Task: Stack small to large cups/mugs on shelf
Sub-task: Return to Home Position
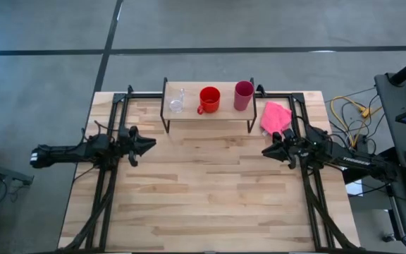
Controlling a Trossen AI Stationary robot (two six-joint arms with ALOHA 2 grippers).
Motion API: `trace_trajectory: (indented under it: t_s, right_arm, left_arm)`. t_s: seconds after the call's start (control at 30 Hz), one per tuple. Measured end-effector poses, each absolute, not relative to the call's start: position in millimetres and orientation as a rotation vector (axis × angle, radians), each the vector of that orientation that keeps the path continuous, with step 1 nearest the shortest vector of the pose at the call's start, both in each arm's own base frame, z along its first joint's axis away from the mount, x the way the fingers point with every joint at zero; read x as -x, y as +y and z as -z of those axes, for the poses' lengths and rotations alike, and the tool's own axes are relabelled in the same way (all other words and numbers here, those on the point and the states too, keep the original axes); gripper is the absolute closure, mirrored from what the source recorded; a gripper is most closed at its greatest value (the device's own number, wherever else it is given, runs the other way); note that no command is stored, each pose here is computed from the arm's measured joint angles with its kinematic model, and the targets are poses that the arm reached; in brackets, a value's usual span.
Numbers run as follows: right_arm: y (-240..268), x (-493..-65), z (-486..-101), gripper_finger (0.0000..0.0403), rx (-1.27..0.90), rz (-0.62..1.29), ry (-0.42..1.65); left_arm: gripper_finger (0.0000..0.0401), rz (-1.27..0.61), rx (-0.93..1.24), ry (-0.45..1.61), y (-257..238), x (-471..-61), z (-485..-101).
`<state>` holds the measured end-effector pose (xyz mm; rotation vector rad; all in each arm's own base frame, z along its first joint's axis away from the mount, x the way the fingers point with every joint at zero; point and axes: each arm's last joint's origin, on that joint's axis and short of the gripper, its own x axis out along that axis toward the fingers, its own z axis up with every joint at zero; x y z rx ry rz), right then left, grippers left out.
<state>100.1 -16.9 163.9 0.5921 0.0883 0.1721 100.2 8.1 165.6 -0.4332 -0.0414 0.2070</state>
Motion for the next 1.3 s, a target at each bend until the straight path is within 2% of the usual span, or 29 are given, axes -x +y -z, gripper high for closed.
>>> trace_trajectory:
  t_s: [0.57, 0.93, 1.3]
  right_arm:
    - [-16.9, -100.3, -163.6, 0.0330, -0.597, -0.171, 0.092]
    - [-16.9, -100.3, -163.6, 0.0321, -0.597, -0.171, 0.093]
    - [-16.9, -100.3, -163.6, 0.0329, -0.597, -0.171, 0.093]
  left_arm:
    - [0.0343, -0.225, 0.421, 0.080, 8.1, -107.0, -155.0]
    - [0.0343, -0.234, 0.419, 0.117, 8.1, -108.9, -151.7]
    - [0.0343, -0.238, 0.418, 0.131, 8.2, -109.5, -150.4]
